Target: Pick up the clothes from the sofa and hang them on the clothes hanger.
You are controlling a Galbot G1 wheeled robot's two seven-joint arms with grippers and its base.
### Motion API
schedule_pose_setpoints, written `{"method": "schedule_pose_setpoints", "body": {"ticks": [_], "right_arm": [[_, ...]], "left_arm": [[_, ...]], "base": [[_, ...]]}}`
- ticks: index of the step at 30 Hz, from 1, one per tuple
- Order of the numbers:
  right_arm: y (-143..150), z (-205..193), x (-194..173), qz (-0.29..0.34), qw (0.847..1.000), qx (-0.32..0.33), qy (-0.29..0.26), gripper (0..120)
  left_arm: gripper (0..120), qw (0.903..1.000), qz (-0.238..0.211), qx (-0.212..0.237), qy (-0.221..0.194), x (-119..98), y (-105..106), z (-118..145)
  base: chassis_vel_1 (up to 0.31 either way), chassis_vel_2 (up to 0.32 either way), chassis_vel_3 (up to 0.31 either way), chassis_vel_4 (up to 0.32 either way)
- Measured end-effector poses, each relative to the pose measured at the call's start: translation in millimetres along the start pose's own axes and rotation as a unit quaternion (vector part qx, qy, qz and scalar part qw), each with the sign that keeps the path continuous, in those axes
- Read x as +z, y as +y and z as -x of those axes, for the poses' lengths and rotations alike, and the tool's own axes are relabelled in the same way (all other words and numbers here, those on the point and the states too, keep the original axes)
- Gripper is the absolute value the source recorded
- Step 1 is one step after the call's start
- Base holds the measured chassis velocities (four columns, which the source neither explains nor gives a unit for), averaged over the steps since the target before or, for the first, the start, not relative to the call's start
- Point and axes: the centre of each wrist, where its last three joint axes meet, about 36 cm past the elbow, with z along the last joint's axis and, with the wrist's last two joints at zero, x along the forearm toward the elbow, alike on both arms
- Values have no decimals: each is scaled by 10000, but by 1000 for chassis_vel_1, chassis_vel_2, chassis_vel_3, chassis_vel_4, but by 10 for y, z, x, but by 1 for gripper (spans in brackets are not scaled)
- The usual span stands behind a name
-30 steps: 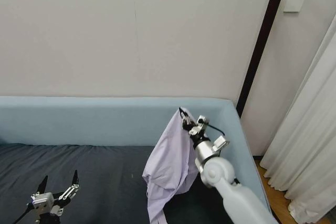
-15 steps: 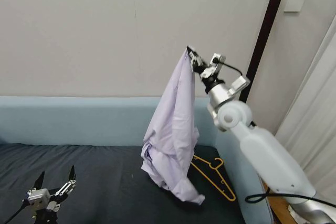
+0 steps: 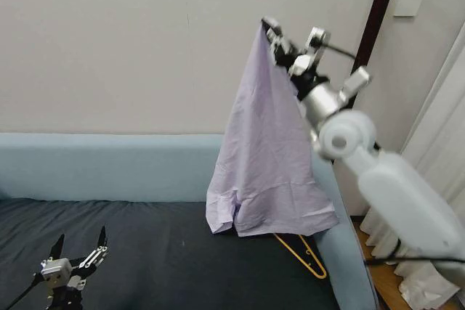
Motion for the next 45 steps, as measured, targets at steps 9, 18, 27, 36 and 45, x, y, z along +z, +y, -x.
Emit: {"method": "schedule_pose_setpoints", "body": {"ticks": [9, 18, 27, 36, 45], "right_arm": [[777, -1542, 1826, 433, 9797, 971, 1701, 0], [1075, -2136, 2567, 170, 9330, 1619, 3209, 0], [1363, -1983, 2308, 1127, 8764, 1582, 4406, 30], [1197, -1703, 1871, 1500, 8702, 2109, 4193, 60], [897, -1657, 1708, 1550, 8680, 2809, 3789, 94]], "left_arm": [[100, 10000, 6, 11, -36, -11, -56, -94], [100, 10000, 14, 20, -55, -24, -105, -114], [100, 9999, 109, -99, -60, -22, -8, -112], [100, 9998, 132, -146, -38, 17, -8, -109], [100, 9999, 144, -81, -35, 39, -80, -103]], "base": [[0, 0, 0, 0], [0, 0, 0, 0], [0, 0, 0, 0], [0, 0, 0, 0], [0, 0, 0, 0]]}}
